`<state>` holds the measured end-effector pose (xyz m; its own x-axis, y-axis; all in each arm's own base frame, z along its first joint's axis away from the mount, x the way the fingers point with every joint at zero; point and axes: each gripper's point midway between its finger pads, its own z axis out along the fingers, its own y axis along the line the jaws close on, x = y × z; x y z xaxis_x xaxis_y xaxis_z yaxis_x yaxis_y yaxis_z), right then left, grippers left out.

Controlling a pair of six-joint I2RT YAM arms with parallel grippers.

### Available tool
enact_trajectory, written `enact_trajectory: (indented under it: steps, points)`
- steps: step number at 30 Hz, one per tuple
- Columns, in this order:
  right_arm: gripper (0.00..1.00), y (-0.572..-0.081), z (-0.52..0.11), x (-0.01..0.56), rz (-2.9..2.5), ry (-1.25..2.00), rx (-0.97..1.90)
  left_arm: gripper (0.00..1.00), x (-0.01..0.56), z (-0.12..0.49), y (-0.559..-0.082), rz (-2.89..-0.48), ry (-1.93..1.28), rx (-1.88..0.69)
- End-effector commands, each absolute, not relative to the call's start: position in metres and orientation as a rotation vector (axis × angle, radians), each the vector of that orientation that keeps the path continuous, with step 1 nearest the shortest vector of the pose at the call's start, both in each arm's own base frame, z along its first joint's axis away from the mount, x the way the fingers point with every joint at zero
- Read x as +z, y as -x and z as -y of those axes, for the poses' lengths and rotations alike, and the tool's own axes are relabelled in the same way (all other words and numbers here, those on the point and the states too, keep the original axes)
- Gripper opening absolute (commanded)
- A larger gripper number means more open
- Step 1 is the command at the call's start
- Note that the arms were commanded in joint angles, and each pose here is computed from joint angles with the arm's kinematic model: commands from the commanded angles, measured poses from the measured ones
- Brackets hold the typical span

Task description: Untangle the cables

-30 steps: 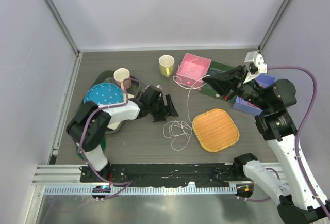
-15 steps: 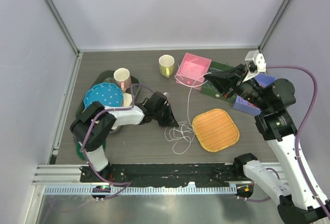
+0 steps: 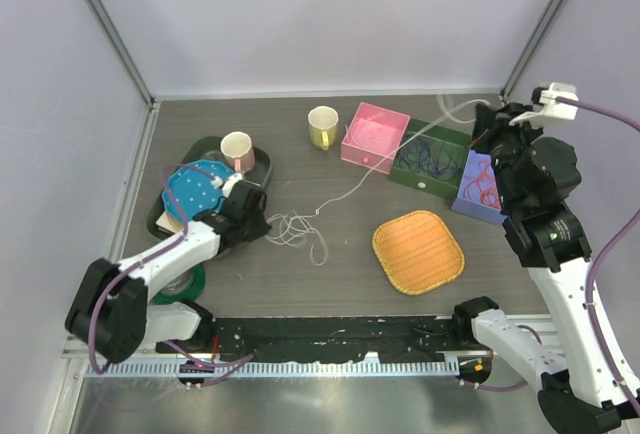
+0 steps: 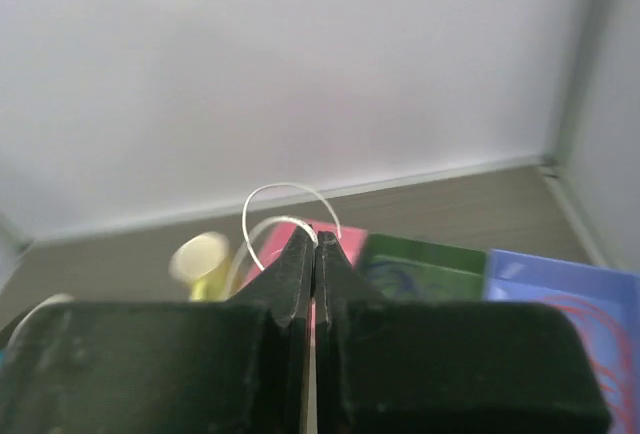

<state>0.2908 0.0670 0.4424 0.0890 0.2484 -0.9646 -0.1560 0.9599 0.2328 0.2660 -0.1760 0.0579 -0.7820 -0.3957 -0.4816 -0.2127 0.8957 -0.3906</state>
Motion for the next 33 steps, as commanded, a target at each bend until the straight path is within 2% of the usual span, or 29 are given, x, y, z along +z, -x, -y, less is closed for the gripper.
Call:
enact_trajectory:
  steps: [1, 5, 10, 18, 21, 26, 29, 30, 33]
  points:
    - [0.01, -0.288, 0.047, 0.433, -1.441, -0.567, -0.286, 0.0, 0.061, 0.095, -0.25, -2.403, 0.572, -0.083]
    - [0.01, -0.282, 0.077, 0.438, -1.433, -0.669, -0.534, 0.0, 0.075, 0.059, -0.244, -2.327, 0.671, 0.029]
    - [0.01, -0.285, 0.079, 0.459, -1.408, -0.649, -0.517, 0.0, 0.08, 0.048, -0.242, -2.303, 0.694, 0.041]
    - [0.01, -0.266, 0.108, 0.484, -1.356, -0.766, -0.694, 0.0, 0.079, 0.025, -0.235, -2.284, 0.774, 0.168]
    - [0.01, -0.279, 0.099, 0.481, -1.382, -0.697, -0.641, 0.0, 0.076, 0.029, -0.234, -2.294, 0.758, 0.142]
    - [0.01, -0.317, 0.058, 0.472, -1.459, -0.486, -0.402, 0.0, 0.081, 0.036, -0.236, -2.288, 0.728, 0.068]
    - [0.01, -0.344, -0.013, 0.469, -1.5, -0.178, -0.055, 0.0, 0.086, 0.055, -0.241, -2.285, 0.658, -0.077]
    - [0.01, -0.347, -0.061, 0.461, -1.526, 0.031, 0.151, 0.0, 0.088, 0.06, -0.242, -2.283, 0.63, -0.116]
    - [0.01, -0.323, -0.151, 0.434, -1.543, 0.404, 0.613, 0.0, 0.092, 0.076, -0.242, -2.273, 0.594, -0.245]
